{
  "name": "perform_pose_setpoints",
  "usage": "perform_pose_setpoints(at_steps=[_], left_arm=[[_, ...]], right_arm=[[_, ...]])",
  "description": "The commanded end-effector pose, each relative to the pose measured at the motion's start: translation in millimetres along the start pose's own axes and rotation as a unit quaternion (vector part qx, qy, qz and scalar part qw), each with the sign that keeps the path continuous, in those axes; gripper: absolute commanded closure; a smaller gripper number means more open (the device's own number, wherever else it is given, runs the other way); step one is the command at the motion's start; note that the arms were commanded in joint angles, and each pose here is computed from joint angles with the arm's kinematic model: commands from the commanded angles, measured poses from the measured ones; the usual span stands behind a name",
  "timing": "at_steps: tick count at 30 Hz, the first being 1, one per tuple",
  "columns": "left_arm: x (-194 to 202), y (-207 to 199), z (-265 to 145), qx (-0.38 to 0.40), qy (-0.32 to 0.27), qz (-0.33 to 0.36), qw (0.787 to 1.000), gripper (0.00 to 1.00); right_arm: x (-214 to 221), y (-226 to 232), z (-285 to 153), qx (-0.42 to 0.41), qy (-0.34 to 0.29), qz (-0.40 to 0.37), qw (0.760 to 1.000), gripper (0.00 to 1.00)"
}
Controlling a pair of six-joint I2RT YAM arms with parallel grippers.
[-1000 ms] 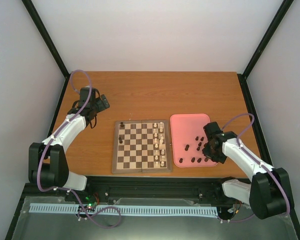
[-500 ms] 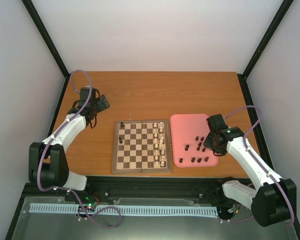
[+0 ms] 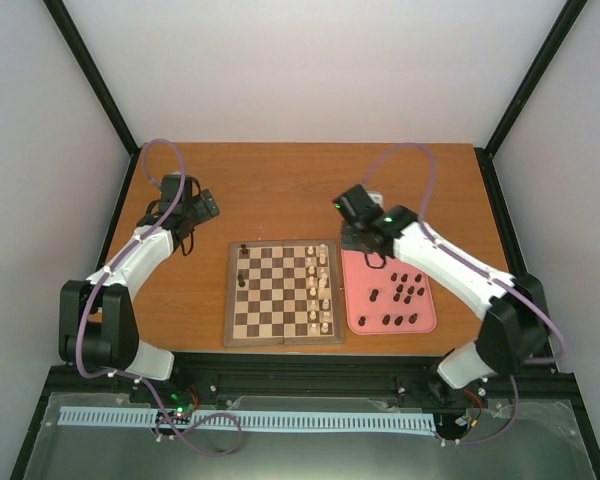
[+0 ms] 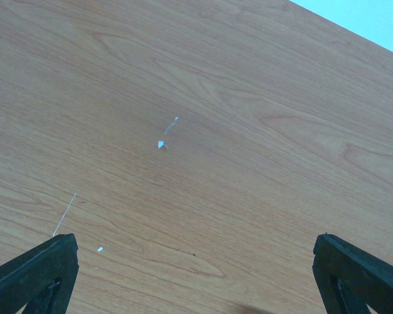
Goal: Set up the chess pieces on the board
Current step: Place the chess piece on the chessboard.
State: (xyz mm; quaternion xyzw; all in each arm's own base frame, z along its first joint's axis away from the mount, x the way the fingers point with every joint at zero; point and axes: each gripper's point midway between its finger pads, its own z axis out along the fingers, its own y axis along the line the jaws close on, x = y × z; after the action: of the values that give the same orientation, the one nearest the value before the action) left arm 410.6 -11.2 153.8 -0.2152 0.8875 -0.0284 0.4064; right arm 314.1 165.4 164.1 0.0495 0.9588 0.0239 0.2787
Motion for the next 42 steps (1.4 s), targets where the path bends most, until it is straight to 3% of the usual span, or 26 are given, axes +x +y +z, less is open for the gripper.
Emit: perform_pose_setpoints(at_steps=[1, 9, 17, 34, 42], left_arm=[[-16.7, -7.8, -2.2, 0.002, -0.017, 0.006, 1.0, 0.0], [-18.3, -3.6, -7.0, -0.007, -0.023, 0.004, 1.0, 0.0], [-18.4, -3.4, -10.4, -0.004, -0.025, 0.003, 1.0, 0.0], [-17.1, -2.4, -7.8, -0.008, -0.023, 0.003, 1.0, 0.0], [-16.3, -2.1, -7.0, -0.008, -0.022, 0.003, 1.0, 0.0]], right_arm=[[-15.8, 75.8, -0.2, -0.037, -0.028, -0.081, 0.996, 0.97], [10.5, 210.3, 8.3, -0.127, -0.004, -0.203, 0.971, 0.97], [38.1, 270.9, 36.1, -0.178, 0.045, -0.251, 0.95, 0.97], [78.6, 305.2, 59.2, -0.199, 0.093, -0.294, 0.93, 0.97], [79.6, 304.6, 70.2, -0.18, 0.09, -0.301, 0.932, 0.97]])
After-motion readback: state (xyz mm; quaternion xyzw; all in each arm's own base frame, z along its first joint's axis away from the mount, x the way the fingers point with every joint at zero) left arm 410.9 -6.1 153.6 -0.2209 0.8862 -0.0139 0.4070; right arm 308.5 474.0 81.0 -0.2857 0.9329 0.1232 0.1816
